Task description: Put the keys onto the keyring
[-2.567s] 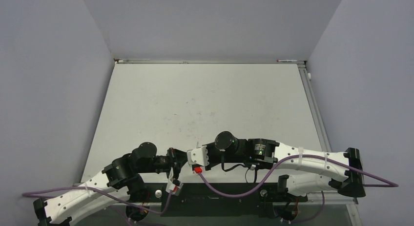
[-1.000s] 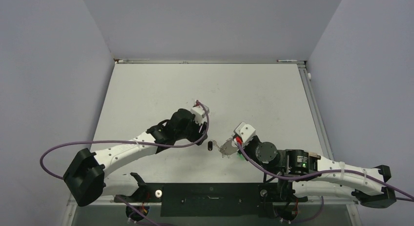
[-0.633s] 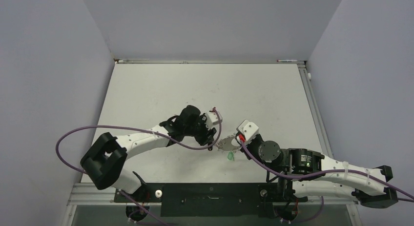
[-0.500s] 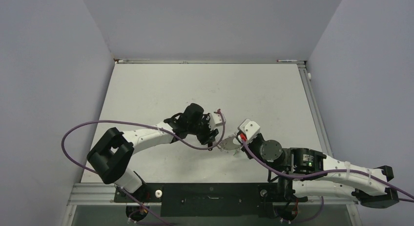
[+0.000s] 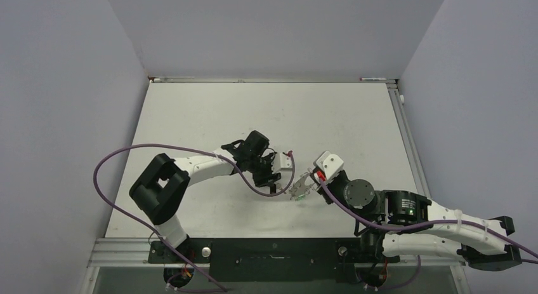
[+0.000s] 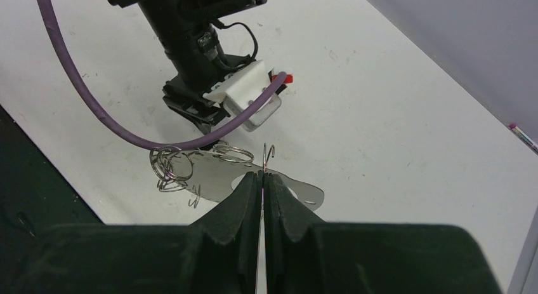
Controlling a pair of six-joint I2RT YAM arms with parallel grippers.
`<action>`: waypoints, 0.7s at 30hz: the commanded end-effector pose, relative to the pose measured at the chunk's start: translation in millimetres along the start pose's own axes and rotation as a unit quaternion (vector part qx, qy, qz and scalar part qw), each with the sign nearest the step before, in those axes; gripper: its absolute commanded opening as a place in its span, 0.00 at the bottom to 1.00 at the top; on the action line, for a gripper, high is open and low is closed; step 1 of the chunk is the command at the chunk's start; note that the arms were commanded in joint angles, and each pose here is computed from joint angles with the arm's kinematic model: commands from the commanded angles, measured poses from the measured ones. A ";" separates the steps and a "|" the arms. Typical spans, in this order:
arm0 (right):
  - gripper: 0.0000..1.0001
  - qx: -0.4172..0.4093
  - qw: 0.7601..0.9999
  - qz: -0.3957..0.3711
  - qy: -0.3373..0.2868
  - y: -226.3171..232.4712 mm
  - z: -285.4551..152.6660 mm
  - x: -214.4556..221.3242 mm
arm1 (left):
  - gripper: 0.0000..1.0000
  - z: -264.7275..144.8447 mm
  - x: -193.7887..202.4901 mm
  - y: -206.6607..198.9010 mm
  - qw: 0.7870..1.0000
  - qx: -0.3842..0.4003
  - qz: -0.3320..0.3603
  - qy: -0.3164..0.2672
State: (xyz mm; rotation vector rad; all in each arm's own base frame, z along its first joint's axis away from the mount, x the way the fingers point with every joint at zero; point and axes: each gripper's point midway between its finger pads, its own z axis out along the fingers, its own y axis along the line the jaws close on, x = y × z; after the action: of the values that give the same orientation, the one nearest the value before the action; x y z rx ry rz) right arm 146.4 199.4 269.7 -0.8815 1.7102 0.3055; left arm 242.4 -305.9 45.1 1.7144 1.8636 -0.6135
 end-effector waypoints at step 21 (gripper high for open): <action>0.05 0.040 0.997 0.028 -0.054 -35.9 -31.3 -35.0 | 0.32 18.4 -4.5 1.0 0.995 0.060 0.070 -0.030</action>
State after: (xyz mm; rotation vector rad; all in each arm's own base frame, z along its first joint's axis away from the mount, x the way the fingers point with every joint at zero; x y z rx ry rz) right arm 150.4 170.4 302.8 -0.7899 1.6672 0.2890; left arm 234.5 -310.1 22.2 1.8644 1.7408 -0.7123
